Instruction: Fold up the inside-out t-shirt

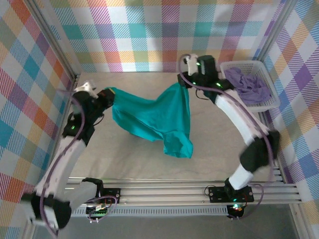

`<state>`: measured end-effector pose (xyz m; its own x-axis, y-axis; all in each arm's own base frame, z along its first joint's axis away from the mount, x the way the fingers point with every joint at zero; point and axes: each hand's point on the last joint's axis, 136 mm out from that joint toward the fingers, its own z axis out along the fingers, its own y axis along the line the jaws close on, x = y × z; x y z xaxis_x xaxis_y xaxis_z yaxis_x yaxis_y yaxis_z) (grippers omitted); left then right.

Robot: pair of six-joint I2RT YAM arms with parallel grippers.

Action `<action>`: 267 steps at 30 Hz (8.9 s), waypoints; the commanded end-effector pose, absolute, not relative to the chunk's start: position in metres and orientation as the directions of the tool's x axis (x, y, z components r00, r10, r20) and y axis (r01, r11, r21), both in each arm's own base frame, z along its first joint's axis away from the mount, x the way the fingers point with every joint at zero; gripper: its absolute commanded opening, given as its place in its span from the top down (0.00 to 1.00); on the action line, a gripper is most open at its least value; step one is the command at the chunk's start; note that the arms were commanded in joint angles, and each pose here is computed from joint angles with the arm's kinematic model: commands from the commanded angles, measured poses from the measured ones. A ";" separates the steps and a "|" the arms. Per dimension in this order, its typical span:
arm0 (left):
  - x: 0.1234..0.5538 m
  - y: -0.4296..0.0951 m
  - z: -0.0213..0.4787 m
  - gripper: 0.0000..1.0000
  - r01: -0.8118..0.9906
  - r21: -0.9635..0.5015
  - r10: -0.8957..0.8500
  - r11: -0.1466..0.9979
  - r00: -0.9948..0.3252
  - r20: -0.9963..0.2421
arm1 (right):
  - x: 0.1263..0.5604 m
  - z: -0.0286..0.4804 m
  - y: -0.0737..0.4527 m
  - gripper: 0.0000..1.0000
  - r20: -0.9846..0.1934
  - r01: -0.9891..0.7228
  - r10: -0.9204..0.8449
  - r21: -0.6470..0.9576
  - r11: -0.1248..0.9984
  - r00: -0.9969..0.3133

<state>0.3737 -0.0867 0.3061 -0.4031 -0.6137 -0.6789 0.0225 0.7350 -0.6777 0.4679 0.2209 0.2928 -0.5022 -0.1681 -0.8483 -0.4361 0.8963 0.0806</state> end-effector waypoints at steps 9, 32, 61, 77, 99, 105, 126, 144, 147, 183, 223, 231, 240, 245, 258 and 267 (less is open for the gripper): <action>0.438 -0.115 0.181 0.86 -0.119 -0.580 -0.518 0.806 -0.616 -0.594 | 0.327 0.101 0.226 0.31 -0.444 -0.399 -0.256 0.265 0.878 -0.859; 0.425 -0.116 0.175 0.85 -0.104 -0.554 -0.484 0.826 -0.635 -0.602 | 0.224 0.047 0.318 0.31 -0.443 -0.614 -0.484 0.218 0.758 -0.754; 0.297 -0.108 0.456 0.94 0.275 -0.501 -0.469 0.821 -0.177 -0.865 | 0.312 0.411 0.192 1.00 -0.947 -0.568 -0.156 0.034 0.822 -0.282; 0.361 -0.279 0.359 0.93 0.500 -0.452 -0.200 0.739 -0.478 -0.855 | 0.447 0.265 0.095 0.78 -0.749 -0.160 -0.152 -0.062 0.985 -0.645; 0.319 -0.308 0.213 0.42 0.465 -0.593 -0.054 0.657 -0.756 -0.652 | 0.343 0.257 0.090 0.38 -0.811 -0.162 0.085 0.216 0.963 -0.579; 0.339 -0.158 0.112 0.36 -0.077 -0.519 -0.344 0.852 -0.829 -0.441 | 0.305 0.165 0.142 0.33 -0.587 -0.212 0.019 0.321 0.923 -0.809; 0.315 -0.164 0.020 0.62 -0.156 -0.487 -0.314 0.859 -0.913 -0.261 | 0.278 0.050 0.119 0.42 -0.294 0.031 0.107 0.253 0.967 -0.950; 0.374 -0.128 0.219 1.00 -0.035 -0.504 -0.431 0.863 -0.572 -0.698 | 0.349 0.272 0.125 1.00 -0.832 -0.273 -0.005 0.177 0.946 -0.555; 0.377 -0.112 0.316 1.00 0.023 -0.485 -0.441 0.874 -0.380 -0.813 | 0.349 0.355 0.129 1.00 -0.927 -0.355 -0.027 0.115 0.928 -0.373; 0.415 -0.036 0.610 1.00 -0.039 -0.311 -0.302 0.950 0.155 -0.941 | 0.438 0.598 0.139 1.00 -0.986 -0.394 -0.005 -0.072 0.916 0.167; 0.233 -0.156 0.144 0.38 0.236 -0.347 -0.130 0.908 -0.629 -0.767 | 0.320 0.138 0.152 1.00 -0.525 -0.312 -0.056 0.413 0.856 -0.849; 0.248 -0.290 0.141 0.32 0.629 -0.150 0.281 0.763 -0.531 -0.799 | 0.309 0.172 0.157 1.00 -0.581 -0.356 -0.037 0.446 0.821 -0.813; 0.288 -0.339 0.085 0.43 0.634 -0.054 0.399 0.772 -0.549 -0.735 | 0.301 0.176 0.153 1.00 -0.589 -0.359 -0.039 0.438 0.824 -0.807; 0.303 -0.339 0.088 0.87 0.600 -0.097 0.346 0.794 -0.577 -0.740 | 0.306 0.159 0.118 0.90 -0.574 -0.171 0.055 0.333 0.927 -0.817; 0.307 -0.309 0.160 1.00 0.521 -0.372 0.181 0.768 -0.734 -0.655 | 0.211 0.164 0.278 0.32 -0.910 -0.864 -0.326 0.063 0.500 -0.255; 0.306 -0.278 0.203 1.00 0.491 -0.380 0.189 0.784 -0.772 -0.607 | 0.262 0.104 0.333 0.45 -0.945 -0.822 -0.326 -0.172 0.542 -0.017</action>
